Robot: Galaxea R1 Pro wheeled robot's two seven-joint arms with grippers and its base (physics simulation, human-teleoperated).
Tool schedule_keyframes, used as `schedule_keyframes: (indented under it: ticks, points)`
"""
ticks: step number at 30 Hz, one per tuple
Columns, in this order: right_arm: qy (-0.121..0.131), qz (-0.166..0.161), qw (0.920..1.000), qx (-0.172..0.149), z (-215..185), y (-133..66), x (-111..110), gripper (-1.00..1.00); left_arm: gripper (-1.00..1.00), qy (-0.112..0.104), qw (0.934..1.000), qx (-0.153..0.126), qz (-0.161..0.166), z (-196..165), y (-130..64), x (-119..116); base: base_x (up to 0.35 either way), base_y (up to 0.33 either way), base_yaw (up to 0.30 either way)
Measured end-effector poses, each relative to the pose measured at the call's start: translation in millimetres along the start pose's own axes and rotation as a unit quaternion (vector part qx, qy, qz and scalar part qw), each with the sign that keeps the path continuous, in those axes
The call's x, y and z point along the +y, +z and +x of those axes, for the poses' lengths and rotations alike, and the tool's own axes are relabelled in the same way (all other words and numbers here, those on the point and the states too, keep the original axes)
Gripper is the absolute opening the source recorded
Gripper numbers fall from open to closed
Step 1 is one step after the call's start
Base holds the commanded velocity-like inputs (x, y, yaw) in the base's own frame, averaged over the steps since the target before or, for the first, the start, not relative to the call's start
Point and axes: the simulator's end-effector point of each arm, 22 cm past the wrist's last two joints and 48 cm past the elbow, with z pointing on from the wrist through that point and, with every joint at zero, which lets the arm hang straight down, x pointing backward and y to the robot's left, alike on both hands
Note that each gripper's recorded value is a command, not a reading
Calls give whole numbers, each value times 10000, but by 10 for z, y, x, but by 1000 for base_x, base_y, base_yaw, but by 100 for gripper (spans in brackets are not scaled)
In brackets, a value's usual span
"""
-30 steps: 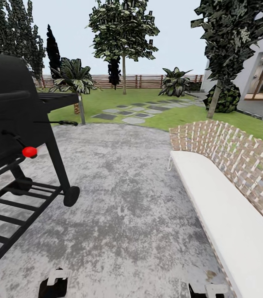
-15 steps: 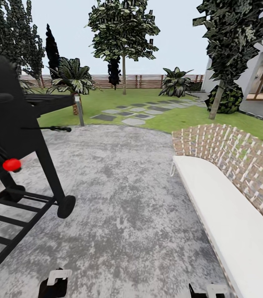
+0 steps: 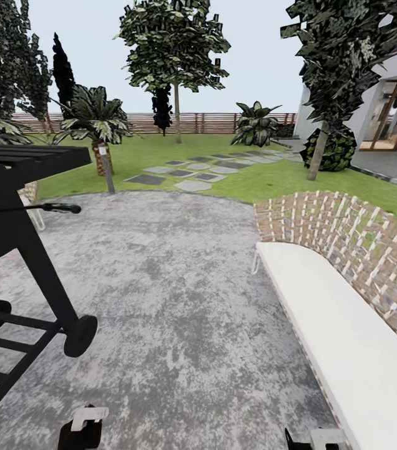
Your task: In the garden, pick up the pesticide atomizer on the floor and spray pesticide onto both trees until each tree trunk is fully covered.
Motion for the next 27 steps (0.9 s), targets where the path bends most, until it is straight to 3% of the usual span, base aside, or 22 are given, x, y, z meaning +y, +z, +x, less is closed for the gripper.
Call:
schedule_keyframes:
  ticks: [27]
  points:
    - [0, -17, 10000, -2, -3, 2, 18, 100, -100, -1, 10000, 0, 1, 0, 0, -2, 338, 0, -1]
